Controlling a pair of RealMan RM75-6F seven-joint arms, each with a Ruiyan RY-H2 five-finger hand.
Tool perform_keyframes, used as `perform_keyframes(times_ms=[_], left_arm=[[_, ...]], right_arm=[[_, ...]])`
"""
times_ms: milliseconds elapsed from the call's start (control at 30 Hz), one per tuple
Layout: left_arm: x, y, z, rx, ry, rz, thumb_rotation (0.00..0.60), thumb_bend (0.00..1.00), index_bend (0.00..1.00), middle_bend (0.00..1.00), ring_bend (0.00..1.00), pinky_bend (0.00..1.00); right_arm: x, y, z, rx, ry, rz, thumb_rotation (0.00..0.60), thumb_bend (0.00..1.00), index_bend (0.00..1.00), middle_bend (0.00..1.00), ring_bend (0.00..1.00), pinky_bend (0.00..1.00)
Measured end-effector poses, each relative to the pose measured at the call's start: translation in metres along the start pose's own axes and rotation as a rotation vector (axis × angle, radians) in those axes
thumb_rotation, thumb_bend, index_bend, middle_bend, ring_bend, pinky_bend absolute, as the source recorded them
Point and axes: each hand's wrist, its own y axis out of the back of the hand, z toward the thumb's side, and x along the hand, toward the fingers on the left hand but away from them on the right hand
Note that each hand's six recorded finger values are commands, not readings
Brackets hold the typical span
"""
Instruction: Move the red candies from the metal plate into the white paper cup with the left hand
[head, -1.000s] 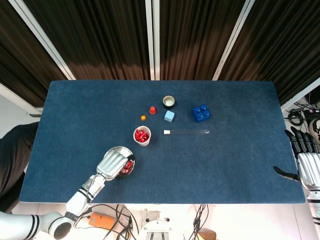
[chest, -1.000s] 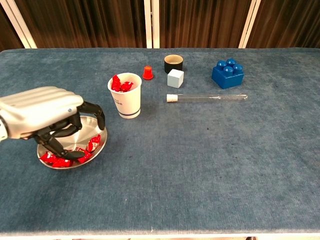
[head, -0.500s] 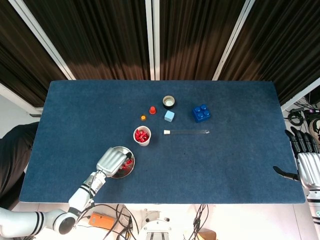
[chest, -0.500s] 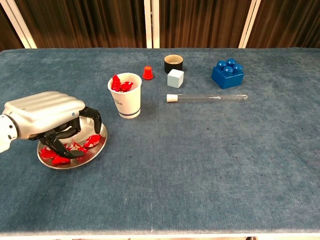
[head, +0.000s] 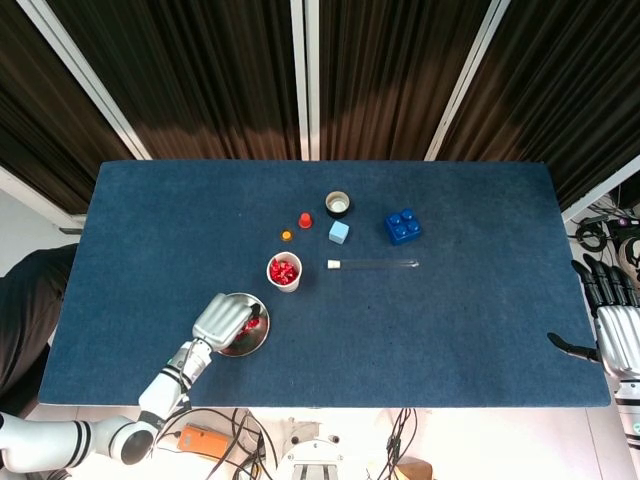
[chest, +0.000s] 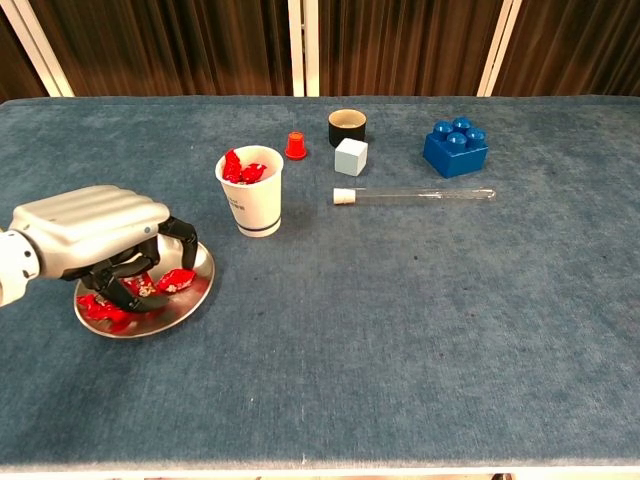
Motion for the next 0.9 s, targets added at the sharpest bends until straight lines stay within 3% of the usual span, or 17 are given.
perform_keyframes(times_ms=[300, 533, 733, 900], left_arm=[[0.005, -0.003, -0.007, -0.019, 0.022, -0.003, 0.6, 0.35, 0.54, 0.9, 0.85, 0.78], [0.003, 0.002, -0.011, -0.03, 0.03, 0.017, 0.6, 0.37, 0.55, 0.9, 0.85, 0.78], [-0.003, 0.028, -0.007, -0.092, 0.013, 0.087, 0.6, 0.37, 0.55, 0.9, 0.85, 0.78], [0.0, 0.072, -0.003, -0.154, -0.013, 0.194, 0.6, 0.37, 0.55, 0.9, 0.85, 0.78]], right_arm=[[0.0, 0.0, -0.001, 0.0, -0.002, 0.001, 0.6, 0.18, 0.0, 0.03, 0.0, 0.1], [0.0, 0.001, 0.0, -0.001, 0.001, -0.003, 0.6, 0.18, 0.0, 0.03, 0.0, 0.1], [0.002, 0.002, -0.001, -0.002, 0.0, -0.01, 0.6, 0.19, 0.0, 0.03, 0.0, 0.1], [0.004, 0.003, -0.002, -0.008, -0.002, -0.012, 0.6, 0.19, 0.0, 0.03, 0.0, 0.1]])
